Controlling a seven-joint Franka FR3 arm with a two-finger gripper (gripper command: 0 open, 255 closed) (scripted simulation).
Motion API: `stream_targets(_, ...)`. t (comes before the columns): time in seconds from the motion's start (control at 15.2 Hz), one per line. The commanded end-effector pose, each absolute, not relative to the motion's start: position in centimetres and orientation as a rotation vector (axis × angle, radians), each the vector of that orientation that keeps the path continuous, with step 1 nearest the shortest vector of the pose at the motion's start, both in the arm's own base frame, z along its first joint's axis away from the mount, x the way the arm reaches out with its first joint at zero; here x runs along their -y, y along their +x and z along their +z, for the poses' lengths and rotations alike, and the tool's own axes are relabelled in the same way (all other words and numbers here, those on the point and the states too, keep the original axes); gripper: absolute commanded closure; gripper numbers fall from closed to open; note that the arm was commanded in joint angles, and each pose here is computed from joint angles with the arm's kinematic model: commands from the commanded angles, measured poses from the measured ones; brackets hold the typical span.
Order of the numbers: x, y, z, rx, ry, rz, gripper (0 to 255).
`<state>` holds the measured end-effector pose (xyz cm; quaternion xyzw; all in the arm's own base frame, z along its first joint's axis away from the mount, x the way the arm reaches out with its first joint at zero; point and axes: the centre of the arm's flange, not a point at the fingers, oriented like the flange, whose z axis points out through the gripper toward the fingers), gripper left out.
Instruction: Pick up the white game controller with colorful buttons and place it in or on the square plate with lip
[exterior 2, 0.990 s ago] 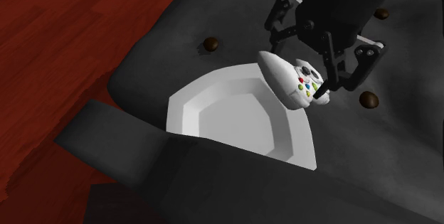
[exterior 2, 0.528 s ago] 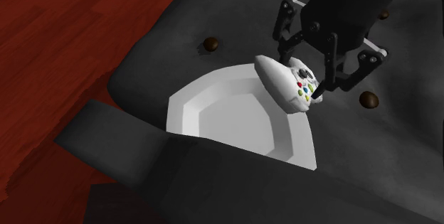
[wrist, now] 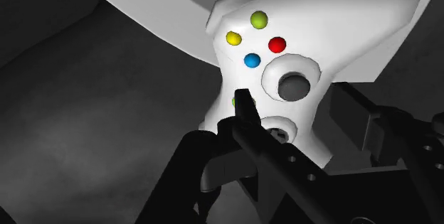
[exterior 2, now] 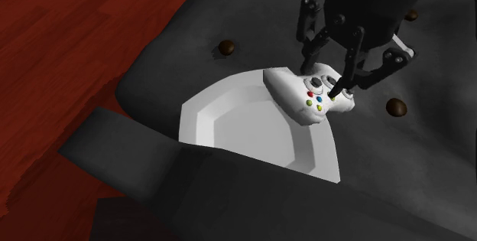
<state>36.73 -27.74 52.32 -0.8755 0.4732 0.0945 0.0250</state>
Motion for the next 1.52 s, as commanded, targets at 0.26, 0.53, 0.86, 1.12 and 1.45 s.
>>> stream_targets(0.26,27.3,36.9,54.8,-1.451,-2.701,0.328,255)
stream_targets(0.53,27.3,36.9,56.9,-1.451,-2.701,0.328,255)
stream_targets(0.86,30.3,38.2,53.8,-0.965,-2.866,0.306,0)
stream_targets(1.12,32.7,40.9,50.7,-0.36,-2.957,0.27,0)
stream_targets(1.45,32.3,40.5,48.1,-0.36,-2.957,0.27,0)
